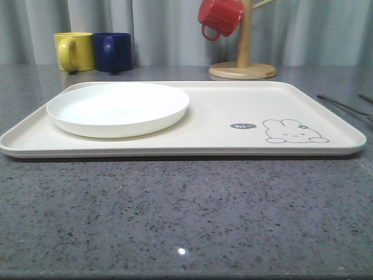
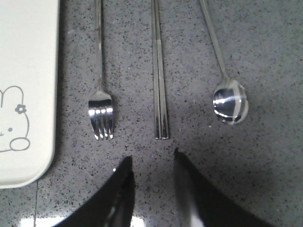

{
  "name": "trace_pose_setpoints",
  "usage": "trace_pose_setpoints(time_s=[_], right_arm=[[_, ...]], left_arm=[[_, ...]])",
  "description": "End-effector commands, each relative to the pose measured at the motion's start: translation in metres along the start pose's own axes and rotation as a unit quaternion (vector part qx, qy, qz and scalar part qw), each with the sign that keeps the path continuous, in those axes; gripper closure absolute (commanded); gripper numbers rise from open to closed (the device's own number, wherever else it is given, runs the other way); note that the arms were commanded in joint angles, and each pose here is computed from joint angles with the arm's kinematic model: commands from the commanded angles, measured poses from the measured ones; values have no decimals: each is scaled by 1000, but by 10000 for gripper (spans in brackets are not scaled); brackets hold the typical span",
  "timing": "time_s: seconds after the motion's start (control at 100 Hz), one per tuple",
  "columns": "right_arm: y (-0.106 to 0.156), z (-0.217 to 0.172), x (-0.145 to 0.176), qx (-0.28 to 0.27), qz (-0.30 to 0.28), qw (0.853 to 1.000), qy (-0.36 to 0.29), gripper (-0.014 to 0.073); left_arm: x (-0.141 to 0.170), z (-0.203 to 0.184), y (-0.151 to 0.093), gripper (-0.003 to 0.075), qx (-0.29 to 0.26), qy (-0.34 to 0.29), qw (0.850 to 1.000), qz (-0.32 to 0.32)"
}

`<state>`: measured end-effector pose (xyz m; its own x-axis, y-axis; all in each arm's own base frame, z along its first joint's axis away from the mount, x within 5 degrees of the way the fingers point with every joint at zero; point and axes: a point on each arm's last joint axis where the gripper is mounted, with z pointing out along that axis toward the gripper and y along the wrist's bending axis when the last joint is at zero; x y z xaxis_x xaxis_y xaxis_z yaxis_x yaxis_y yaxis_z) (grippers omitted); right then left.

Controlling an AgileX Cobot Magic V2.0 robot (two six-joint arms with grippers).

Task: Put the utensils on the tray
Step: 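Move the right gripper above the silver fork beside the tray, then lower the right gripper and grasp the fork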

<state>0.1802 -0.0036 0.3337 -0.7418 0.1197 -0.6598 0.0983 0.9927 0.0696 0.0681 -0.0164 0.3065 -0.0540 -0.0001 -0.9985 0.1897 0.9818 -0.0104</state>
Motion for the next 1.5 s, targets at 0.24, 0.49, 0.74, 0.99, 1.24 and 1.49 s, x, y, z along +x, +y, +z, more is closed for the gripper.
trace_pose_setpoints(time_s=[0.24,0.49,0.74,0.99,1.24,1.49], right_arm=[[5,-2,-25,-10,-10,999,-44,287],[29,30,-59,-34,-49,998,-12,287],[44,76,-77,-40,-59,997,37,287],[53,111,-77,-42,-65,994,81,287],[55,132,-73,-39,-66,991,107,287],[55,140,-71,-37,-67,990,118,287]], left_arm=[[-15,-2,3,739,-16,-45,999,-3],[-15,-2,3,739,-16,-45,999,-3],[-15,-2,3,739,-16,-45,999,-3],[-15,-2,3,739,-16,-45,999,-3],[-15,-2,3,739,-16,-45,999,-3],[-15,-2,3,739,-16,-45,999,-3]])
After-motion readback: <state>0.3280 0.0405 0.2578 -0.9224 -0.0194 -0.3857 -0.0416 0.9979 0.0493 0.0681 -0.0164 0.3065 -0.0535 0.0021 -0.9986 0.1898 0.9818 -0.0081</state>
